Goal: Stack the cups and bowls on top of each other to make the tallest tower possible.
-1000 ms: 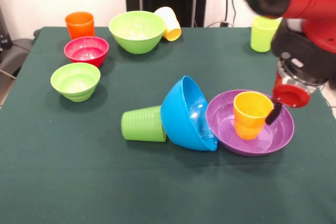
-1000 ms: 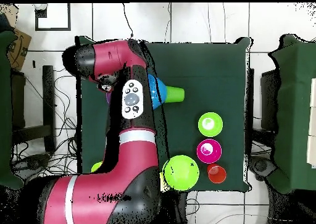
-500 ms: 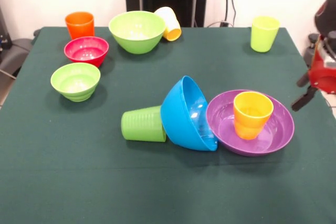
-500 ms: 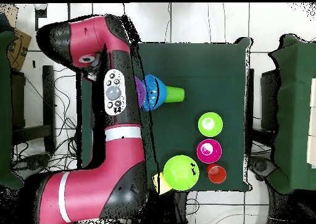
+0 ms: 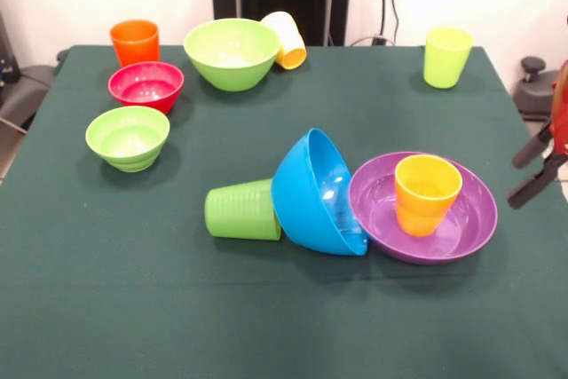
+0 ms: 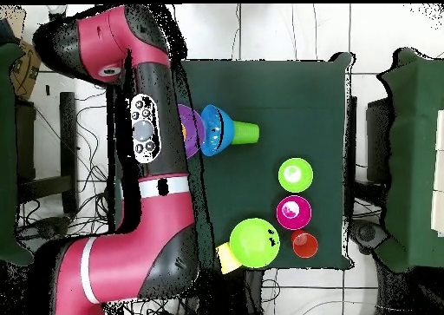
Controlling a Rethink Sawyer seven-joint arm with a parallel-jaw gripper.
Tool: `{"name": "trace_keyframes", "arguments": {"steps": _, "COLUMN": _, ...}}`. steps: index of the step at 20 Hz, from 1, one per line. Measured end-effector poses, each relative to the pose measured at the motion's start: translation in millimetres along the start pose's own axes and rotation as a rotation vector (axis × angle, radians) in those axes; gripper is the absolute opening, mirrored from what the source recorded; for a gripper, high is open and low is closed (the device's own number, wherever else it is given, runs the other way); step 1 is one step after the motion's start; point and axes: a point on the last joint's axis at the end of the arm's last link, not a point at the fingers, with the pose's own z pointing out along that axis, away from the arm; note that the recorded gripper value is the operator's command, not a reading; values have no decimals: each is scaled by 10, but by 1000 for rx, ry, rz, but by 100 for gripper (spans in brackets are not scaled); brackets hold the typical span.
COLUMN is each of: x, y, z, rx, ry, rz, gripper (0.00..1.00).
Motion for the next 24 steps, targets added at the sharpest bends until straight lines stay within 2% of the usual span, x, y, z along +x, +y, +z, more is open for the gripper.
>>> {"name": "trace_keyframes", "arguments": {"steps": 4, "x": 78, "y": -207, "z": -7, "rx": 74, "ry": 9, "rz": 8, "gripper": 100}}
{"name": "trace_keyframes", "arguments": {"steps": 6, "x": 120, "y": -285, "z": -7, "rx": 93, "ry": 8, "rz": 0, "gripper": 100}}
{"name": "trace_keyframes", "arguments": {"steps": 13, "x": 316, "y": -510, "z": -39, "rx": 118, "ry": -6, "rz": -51, "gripper": 100}}
{"name": "trace_keyframes", "arguments": {"steps": 20, "x": 706, "y": -847, "z": 35, "rx": 130, "ry": -17, "rz": -152, "gripper": 100}}
{"name": "trace_keyframes", "arguments": {"steps": 21, "x": 805, "y": -922, "z": 51, "rx": 130, "ry": -19, "rz": -174, "gripper": 100}}
{"name": "trace_keyframes", "arguments": {"steps": 24, "x": 954, "y": -1038, "z": 52, "rx": 133, "ry": -27, "rz": -199, "gripper": 100}}
